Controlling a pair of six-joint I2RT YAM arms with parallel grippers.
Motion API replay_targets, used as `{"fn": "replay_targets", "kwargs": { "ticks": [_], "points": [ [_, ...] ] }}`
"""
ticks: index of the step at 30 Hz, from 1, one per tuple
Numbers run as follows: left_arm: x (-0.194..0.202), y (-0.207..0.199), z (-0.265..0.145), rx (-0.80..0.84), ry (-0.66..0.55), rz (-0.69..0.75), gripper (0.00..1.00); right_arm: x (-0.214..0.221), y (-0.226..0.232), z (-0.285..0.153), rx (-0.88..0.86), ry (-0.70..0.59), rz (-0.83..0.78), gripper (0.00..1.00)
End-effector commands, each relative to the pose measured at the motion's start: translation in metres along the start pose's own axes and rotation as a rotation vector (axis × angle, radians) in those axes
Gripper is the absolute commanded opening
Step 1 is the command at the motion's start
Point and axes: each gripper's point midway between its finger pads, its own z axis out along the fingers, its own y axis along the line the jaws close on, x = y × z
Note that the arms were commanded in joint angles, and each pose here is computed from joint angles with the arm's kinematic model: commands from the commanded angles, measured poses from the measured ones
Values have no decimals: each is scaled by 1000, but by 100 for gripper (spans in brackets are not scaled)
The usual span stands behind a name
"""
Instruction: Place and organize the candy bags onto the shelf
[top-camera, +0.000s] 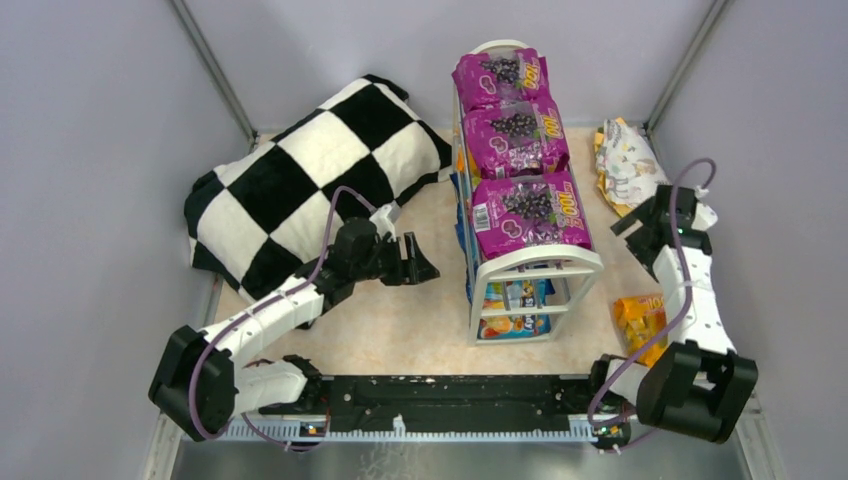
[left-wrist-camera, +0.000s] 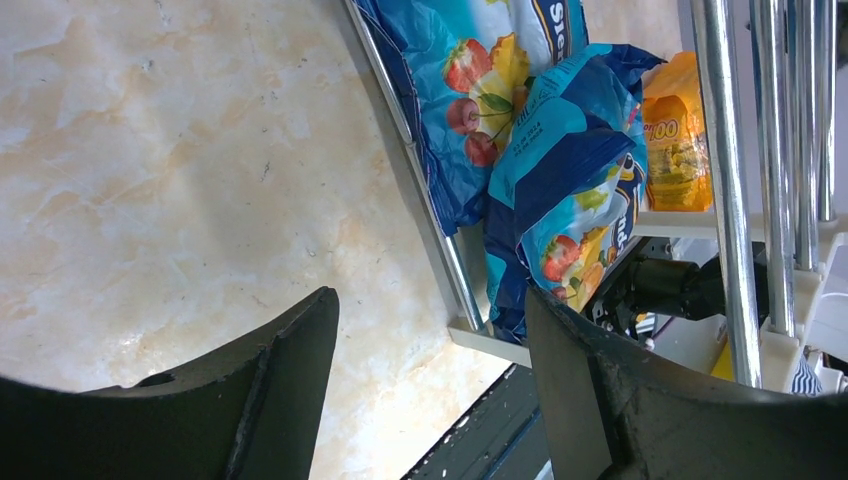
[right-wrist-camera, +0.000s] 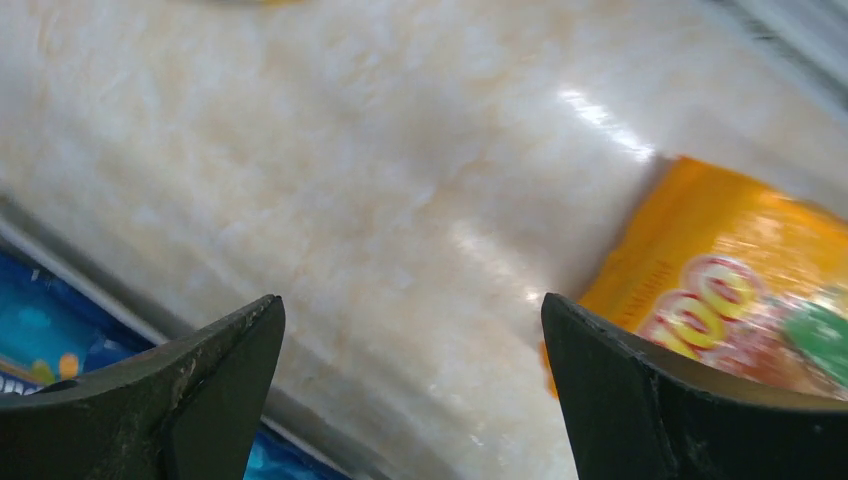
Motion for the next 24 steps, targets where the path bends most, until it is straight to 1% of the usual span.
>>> {"fn": "replay_targets", "kwargs": {
  "ticks": [1,3,5,7,10,14,17,20,24],
  "points": [
    [-7,-6,2,38,-22,8,75,-13,-83,-23,305,-125,165,99],
    [-7,-7,2,45,-15,10,75,-3,-112,-27,387,-138,270,99],
    [-7,-8,3,49,-9,9,75,7,-131,-26,432,-134,331,99],
    [-7,-8,3,52,-6,9,75,17,-138,-23,454,-121,361,99],
    [-7,-7,0,43,-7,10,75,34,-134,-12,422,-58,382,99],
    [-8,-4,-4,33,-23,7,75,65,-96,9,220,106,385,99],
    [-6,-4,-2,38,-19,-6,75,81,-56,22,36,169,412,99],
    [-6,-5,0,44,-11,-15,75,78,-6,25,-136,196,411,99],
    [-9,-8,-1,42,-3,-11,75,58,62,20,-327,226,361,99]
  ]
}}
